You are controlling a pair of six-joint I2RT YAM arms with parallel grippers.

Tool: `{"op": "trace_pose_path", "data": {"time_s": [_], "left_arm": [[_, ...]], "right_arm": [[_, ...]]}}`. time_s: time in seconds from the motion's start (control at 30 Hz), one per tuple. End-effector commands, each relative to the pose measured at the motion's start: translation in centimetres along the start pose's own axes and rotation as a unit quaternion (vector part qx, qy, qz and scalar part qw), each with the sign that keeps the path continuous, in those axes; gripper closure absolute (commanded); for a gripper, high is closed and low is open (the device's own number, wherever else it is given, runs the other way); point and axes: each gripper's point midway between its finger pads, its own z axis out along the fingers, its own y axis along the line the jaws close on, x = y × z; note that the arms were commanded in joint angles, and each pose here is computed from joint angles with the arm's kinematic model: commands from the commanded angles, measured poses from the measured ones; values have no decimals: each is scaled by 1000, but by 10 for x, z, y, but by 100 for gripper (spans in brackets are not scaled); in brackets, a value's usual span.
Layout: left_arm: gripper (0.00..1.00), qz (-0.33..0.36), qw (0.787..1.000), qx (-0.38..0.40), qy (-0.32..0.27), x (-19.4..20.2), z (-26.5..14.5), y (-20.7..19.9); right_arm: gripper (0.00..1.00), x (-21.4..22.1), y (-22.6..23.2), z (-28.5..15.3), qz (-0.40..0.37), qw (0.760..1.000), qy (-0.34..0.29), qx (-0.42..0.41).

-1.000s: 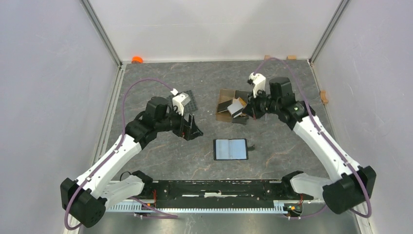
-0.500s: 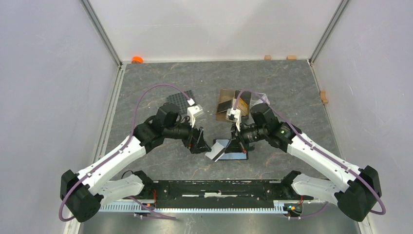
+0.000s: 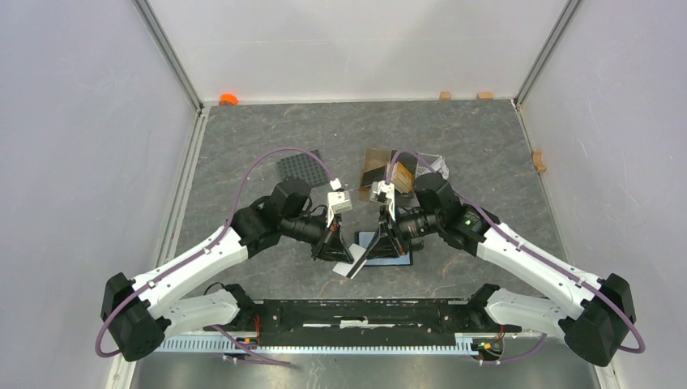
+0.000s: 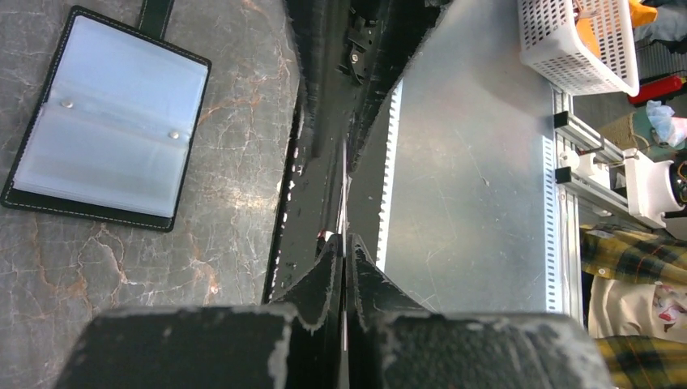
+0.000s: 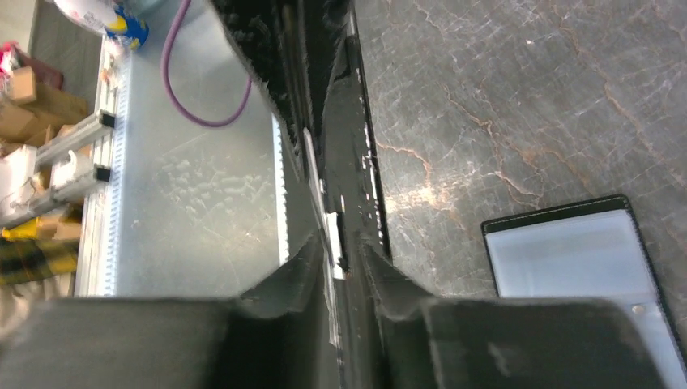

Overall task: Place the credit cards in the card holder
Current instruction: Pick up the credit card from the storage box.

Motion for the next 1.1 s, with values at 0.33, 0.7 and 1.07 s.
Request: {"op": "trace_pose_path", "data": {"time_s": [0.33,0.7,1.07], "left_arm": [[98,-43,961,-40,-272,-77,-30,-11],[98,-93,946,-5,-312,-73,-25,-11],[29,-157,947,-144,-240,-34,-4,54]], "right_arm": [[28,-57,13,-18,-2,978,-209,16],[63,-63,35,-17,39,958,-275,-76],[100,-21,-58,-16,158,958,-218,94]]}}
